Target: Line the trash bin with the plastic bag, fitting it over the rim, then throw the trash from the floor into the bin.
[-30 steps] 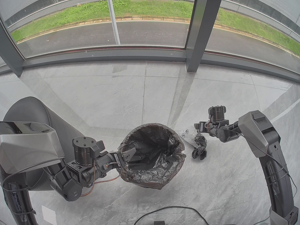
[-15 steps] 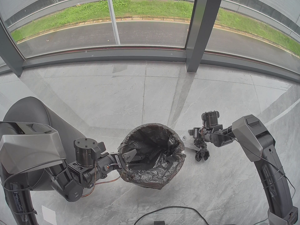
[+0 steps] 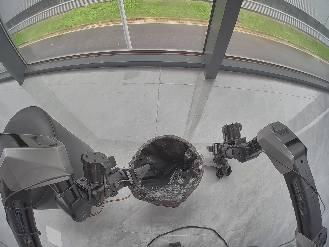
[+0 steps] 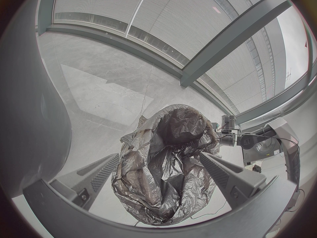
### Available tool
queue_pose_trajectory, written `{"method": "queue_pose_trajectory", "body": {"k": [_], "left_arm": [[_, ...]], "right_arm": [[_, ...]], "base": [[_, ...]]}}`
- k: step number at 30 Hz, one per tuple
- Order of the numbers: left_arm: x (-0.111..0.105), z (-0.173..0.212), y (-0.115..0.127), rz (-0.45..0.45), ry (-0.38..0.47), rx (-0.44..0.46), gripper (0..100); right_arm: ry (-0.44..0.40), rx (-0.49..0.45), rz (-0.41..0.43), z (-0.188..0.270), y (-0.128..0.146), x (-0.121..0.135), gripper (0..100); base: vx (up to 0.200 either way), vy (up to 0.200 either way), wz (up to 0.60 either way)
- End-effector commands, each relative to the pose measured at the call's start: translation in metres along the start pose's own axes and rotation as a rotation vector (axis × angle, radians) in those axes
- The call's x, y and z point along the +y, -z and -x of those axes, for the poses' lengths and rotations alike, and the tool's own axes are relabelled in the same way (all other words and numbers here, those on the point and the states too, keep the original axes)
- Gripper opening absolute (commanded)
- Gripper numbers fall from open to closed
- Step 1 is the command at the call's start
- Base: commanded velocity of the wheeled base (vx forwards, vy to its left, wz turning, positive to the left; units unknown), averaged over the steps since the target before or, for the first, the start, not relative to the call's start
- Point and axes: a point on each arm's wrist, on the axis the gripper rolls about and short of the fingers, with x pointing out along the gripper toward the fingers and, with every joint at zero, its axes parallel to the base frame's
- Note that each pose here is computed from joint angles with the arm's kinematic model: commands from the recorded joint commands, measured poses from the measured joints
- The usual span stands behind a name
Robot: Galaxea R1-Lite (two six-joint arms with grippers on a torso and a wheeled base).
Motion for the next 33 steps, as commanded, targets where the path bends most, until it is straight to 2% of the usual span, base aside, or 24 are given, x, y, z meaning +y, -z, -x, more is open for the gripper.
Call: {"method": "queue_pose_trajectory", "body": {"k": [1,4,12,15,23,33], "left_arm": [[0.001,-0.001,0.0,0.001,-0.002,0.0,100],[0.001,-0.001,0.0,0.001,-0.002,0.0,100],[0.001,0.0,0.001,0.001,-0.003,0.002,100],[0.001,0.0,0.001,0.001,-0.003,0.002,100],[0.001,-0.001,0.001,0.001,-0.003,0.002,100],[0.002,-0.003,0.004,0.001,-0.007,0.01,100]], "right_arm": [[-0.045,0.004,0.028,0.04,-0.014,0.016,100],[-0.082,0.026,0.046,0.049,-0.01,0.026,100],[-0.096,0.045,0.075,0.051,-0.002,0.034,100],[-0.09,0.049,0.099,0.043,0.002,0.032,100],[-0.059,0.025,0.075,0.028,-0.004,0.013,100],[-0.049,0.059,0.091,0.017,0.011,0.008,100]], "base": [[0.0,0.0,0.0],[0.0,0.0,0.0],[0.0,0.0,0.0],[0.0,0.0,0.0],[0.0,0.0,0.0],[0.0,0.0,0.0]]}}
